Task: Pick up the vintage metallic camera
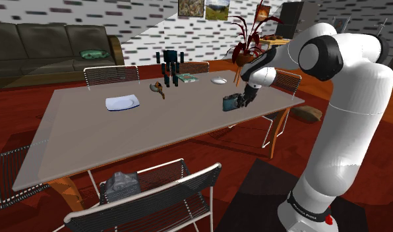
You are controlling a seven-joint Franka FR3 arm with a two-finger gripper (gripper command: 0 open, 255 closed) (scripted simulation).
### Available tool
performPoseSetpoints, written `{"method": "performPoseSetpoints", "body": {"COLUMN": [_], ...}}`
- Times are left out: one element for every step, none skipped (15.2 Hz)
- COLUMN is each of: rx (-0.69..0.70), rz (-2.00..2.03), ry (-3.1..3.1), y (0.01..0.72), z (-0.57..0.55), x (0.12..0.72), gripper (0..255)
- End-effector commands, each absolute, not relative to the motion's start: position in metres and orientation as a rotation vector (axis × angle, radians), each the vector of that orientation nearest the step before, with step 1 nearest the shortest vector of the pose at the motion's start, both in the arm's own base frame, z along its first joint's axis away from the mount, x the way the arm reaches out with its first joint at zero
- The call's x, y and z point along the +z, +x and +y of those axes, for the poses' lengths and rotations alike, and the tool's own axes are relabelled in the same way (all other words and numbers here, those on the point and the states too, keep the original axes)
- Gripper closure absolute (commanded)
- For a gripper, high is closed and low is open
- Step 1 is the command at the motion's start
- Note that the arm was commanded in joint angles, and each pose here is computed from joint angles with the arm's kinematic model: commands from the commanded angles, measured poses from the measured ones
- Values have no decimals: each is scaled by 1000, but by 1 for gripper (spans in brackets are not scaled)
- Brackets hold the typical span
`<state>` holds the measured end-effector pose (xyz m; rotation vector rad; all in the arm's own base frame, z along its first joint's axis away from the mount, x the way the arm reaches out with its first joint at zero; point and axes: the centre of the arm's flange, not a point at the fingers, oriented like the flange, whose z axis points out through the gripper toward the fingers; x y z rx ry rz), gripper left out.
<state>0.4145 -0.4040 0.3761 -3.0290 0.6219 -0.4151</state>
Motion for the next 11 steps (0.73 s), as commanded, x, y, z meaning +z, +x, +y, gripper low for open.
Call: {"method": "performPoseSetpoints", "body": {"rx": [-415, -415, -415, -415, -415, -415, -415, -415, -415, -415, -415], "rz": [622, 622, 622, 622, 622, 622, 622, 622, 622, 622, 622], "ry": [-3029, -3029, -3029, -3029, -3029, -3029, -3029, -3029, -3029, -3029, -3029], "y": [414, 414, 414, 414, 414, 414, 414, 414, 414, 414, 414], "z": [-404, -404, -404, -404, -404, -404, -404, -404, -404, -404, -404], "x": [387, 392, 397, 403, 408, 413, 418, 424, 429, 430, 430], "gripper": [255, 255, 255, 255, 255, 255, 255, 255, 255, 255, 255]}}
